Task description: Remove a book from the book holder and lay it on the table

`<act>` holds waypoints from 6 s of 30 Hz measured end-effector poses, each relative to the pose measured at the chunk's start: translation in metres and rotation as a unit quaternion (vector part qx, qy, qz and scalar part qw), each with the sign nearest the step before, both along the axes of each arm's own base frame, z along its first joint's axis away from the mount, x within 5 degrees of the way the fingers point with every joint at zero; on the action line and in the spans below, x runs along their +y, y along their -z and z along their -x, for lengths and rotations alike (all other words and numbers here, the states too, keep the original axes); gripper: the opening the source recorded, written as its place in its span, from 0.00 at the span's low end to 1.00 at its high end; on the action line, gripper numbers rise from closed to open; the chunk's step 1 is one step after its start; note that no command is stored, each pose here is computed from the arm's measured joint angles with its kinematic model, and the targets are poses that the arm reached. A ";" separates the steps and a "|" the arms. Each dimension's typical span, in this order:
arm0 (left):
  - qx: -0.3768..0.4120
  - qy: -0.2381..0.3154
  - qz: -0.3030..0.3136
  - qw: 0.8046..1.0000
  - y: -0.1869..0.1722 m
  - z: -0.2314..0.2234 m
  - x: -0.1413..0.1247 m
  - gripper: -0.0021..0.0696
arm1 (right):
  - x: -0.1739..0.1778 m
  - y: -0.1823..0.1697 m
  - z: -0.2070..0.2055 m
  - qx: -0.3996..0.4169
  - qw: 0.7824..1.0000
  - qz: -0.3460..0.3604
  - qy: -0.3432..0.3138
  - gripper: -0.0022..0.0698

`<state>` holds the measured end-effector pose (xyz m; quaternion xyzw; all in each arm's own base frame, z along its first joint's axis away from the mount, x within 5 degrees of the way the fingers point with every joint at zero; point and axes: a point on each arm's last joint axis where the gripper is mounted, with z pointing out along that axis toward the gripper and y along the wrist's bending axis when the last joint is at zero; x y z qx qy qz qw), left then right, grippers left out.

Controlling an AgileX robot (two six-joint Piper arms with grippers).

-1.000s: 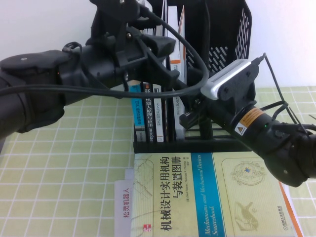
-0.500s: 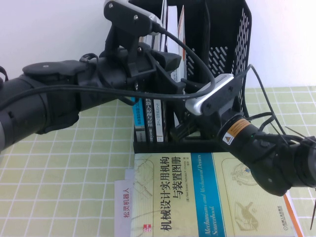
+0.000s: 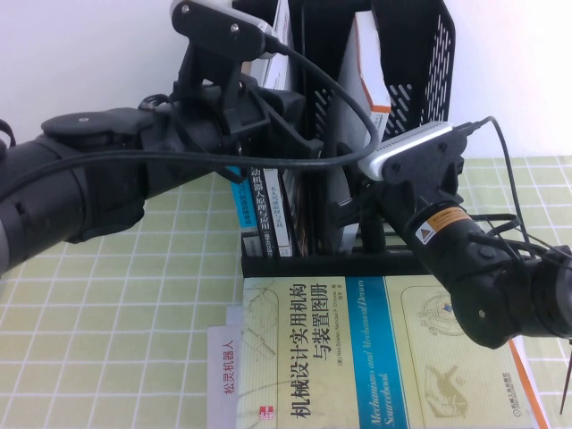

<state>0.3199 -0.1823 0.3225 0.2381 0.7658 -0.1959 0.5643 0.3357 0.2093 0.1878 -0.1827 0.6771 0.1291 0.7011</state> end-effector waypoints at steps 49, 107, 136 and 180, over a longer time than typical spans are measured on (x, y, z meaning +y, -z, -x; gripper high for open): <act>-0.086 0.109 0.070 0.988 -0.068 0.051 0.005 0.03 | -0.038 -0.157 0.053 -0.222 0.974 -0.004 0.042 0.26; -0.280 -0.040 0.128 0.951 -0.143 0.208 0.117 0.03 | -0.013 -0.127 0.099 -0.220 0.776 0.507 -0.305 0.26; -0.274 -0.045 0.134 0.951 -0.143 0.208 0.118 0.03 | -0.006 -0.090 0.106 -0.098 0.819 0.421 -0.378 0.26; -0.270 -0.031 0.145 0.951 -0.143 0.209 0.115 0.03 | -0.023 -0.177 0.079 -0.128 0.903 0.377 -0.163 0.04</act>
